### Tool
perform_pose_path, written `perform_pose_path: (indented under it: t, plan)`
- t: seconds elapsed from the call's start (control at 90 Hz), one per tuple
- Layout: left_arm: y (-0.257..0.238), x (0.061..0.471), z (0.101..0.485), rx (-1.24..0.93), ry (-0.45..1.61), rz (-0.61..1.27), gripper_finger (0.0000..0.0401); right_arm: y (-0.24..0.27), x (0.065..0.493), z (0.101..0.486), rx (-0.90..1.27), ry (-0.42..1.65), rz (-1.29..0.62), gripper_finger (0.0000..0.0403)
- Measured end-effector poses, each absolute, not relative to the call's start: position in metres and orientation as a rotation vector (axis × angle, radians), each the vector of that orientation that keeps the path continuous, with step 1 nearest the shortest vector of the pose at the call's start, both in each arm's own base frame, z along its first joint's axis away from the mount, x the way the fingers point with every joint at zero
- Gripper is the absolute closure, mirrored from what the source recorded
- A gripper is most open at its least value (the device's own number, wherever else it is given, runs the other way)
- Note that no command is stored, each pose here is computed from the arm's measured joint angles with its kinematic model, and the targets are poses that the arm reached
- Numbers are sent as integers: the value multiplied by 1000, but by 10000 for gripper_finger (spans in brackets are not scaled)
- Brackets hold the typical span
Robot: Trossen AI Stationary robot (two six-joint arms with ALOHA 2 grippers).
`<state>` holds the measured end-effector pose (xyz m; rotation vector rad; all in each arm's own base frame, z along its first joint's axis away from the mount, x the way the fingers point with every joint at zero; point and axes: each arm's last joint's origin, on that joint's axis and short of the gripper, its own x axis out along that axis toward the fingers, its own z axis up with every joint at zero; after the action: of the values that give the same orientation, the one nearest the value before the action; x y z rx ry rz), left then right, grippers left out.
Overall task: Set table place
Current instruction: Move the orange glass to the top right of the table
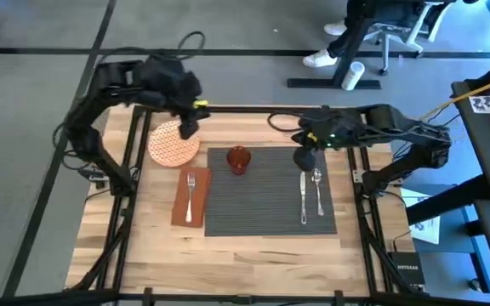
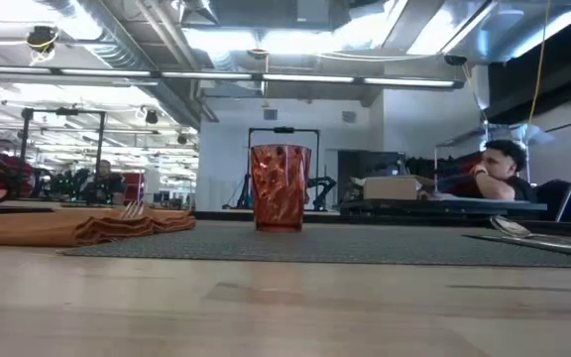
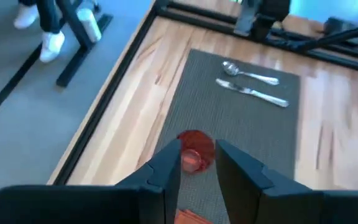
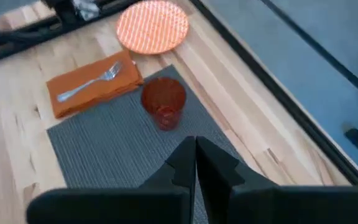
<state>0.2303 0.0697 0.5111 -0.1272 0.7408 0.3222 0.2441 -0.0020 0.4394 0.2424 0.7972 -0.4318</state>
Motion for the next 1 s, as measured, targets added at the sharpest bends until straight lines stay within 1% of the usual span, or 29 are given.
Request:
perform_pose_path:
  t: [0.211, 0.4, 0.722, 0.833, 1.0]
  plan:
    - [57, 212, 515, -206, 751, 330, 319, -6, 278, 428, 215, 780, -370, 402]
    - [53, 212, 514, -225, 769, 323, 319, -7, 300, 422, 143, 731, -385, 402]
    - [52, 212, 514, -220, 769, 316, 319, -9, 303, 424, 106, 694, -428, 401]
    - [52, 212, 514, -217, 770, 314, 319, -9, 305, 425, 110, 675, -426, 382]
    - [52, 212, 514, -214, 771, 314, 319, -9, 305, 425, 112, 668, -429, 328]
